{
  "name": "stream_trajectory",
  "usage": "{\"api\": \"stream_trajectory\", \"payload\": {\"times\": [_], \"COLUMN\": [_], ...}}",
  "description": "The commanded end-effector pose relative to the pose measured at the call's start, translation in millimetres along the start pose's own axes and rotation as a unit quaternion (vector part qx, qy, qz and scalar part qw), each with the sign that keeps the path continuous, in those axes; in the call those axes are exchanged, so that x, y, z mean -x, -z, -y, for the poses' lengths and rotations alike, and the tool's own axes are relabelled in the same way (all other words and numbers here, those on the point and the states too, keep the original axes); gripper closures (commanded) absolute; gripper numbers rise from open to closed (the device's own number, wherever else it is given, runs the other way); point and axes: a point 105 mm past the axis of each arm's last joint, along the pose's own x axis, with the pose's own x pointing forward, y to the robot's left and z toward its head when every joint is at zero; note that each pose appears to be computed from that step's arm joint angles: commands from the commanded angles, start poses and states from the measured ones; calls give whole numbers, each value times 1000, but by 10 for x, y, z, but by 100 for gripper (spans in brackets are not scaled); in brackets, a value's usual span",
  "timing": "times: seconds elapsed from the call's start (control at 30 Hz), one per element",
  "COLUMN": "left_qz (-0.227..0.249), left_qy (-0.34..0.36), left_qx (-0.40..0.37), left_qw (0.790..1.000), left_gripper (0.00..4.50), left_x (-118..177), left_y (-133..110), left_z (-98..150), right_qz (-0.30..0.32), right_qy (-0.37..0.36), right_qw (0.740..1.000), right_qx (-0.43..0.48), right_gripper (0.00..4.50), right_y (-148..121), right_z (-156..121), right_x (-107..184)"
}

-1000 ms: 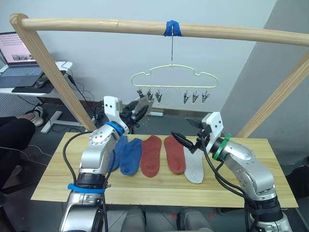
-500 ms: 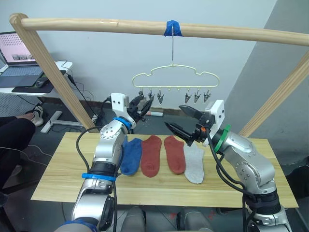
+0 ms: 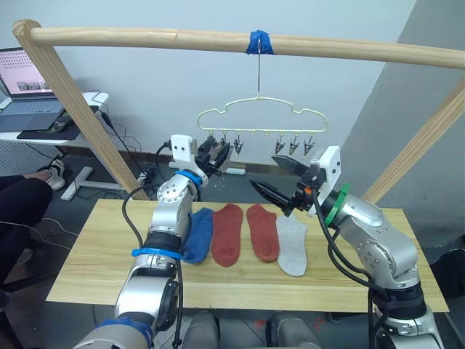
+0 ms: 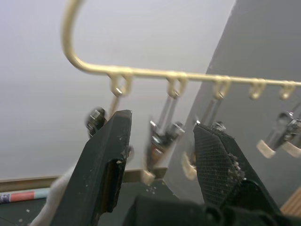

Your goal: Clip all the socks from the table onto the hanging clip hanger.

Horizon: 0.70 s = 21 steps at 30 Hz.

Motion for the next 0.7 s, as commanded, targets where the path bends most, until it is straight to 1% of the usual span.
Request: {"api": "stream_trajectory", "payload": {"times": [0.03, 0.33, 0.7], "left_qz": [27, 27, 36], "left_qy": [0, 5, 5], "left_qx": [-12, -11, -21], "left_qw": [1000, 1000, 999], "left_gripper": [214, 214, 214], "left_x": [-74, -129, -110], "left_y": [-149, -125, -155], "left_z": [-2, 25, 26], "right_qz": [30, 31, 28], "right_qy": [-9, -2, 1], "right_qw": [999, 999, 999], "right_qx": [21, 21, 21], "right_gripper": [0, 0, 0], "right_y": [-195, -205, -195], "right_z": [-56, -33, -28], "right_x": [8, 13, 18]}}
